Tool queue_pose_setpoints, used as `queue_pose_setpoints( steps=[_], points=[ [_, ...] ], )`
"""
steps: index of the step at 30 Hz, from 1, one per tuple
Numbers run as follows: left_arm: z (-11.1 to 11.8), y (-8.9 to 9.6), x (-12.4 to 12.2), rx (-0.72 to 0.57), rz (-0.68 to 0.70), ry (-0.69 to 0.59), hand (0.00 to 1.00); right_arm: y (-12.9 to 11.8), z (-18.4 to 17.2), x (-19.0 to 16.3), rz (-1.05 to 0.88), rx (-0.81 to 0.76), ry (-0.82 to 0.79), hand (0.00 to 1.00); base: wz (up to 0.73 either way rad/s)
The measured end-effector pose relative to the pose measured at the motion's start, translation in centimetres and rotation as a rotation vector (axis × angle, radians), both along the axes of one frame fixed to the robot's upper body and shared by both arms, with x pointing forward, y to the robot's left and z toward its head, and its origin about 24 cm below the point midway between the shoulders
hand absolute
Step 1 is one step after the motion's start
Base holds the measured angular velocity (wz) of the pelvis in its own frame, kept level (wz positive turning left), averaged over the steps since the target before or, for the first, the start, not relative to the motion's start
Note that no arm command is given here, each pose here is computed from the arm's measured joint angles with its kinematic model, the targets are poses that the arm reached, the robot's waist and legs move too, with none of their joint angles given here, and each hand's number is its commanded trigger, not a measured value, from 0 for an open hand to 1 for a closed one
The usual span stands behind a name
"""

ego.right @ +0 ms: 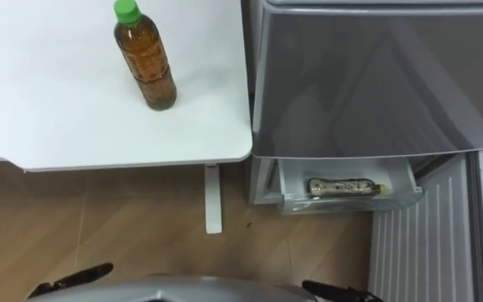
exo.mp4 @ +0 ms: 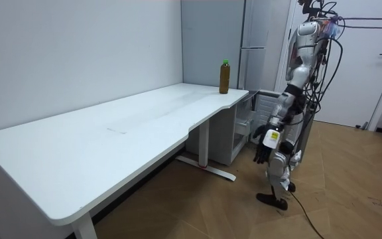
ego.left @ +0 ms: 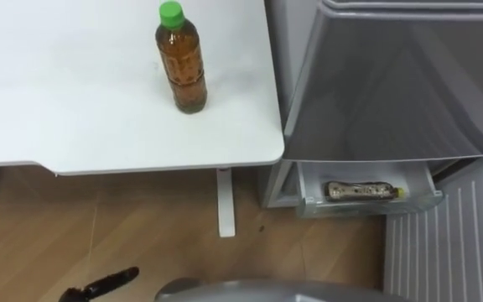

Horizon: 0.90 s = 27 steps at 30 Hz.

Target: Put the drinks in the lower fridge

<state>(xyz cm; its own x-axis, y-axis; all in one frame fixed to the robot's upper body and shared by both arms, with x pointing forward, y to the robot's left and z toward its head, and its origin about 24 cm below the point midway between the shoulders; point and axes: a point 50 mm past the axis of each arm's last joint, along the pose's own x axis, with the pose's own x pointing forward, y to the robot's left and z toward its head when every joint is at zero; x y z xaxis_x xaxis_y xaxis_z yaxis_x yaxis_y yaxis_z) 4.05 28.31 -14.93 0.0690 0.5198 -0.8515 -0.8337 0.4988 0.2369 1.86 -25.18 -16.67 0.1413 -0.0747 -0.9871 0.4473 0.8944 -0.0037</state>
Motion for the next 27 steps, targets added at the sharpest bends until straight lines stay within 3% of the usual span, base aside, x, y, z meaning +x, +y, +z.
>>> queue_pose_setpoints(
  steps=[2,9,13,20,27],
  points=[
    [1.2,1.3,1.5,0.069,0.128,-0.071,0.00,-0.1,0.1,0.6,0.033,-0.011,-0.009,0.00,0.00],
    [4.0,2.6,4.8,0.260,0.234,-0.148,0.00,-0.1,0.0,0.4,0.057,-0.038,0.009,0.00,-0.04],
    [7.6,3.2,7.9,0.397,0.269,-0.290,0.00,-0.2,0.1,0.7,0.100,-0.061,0.000,0.00,0.00],
    [13.5,3.6,11.0,0.732,0.184,-0.444,0.00,-0.2,0.1,0.4,0.124,-0.069,-0.011,0.00,0.03],
    [17.6,3.3,12.2,0.927,0.159,-0.560,0.00,-0.1,0.1,0.4,0.138,-0.068,-0.011,0.00,0.00]
  ],
)
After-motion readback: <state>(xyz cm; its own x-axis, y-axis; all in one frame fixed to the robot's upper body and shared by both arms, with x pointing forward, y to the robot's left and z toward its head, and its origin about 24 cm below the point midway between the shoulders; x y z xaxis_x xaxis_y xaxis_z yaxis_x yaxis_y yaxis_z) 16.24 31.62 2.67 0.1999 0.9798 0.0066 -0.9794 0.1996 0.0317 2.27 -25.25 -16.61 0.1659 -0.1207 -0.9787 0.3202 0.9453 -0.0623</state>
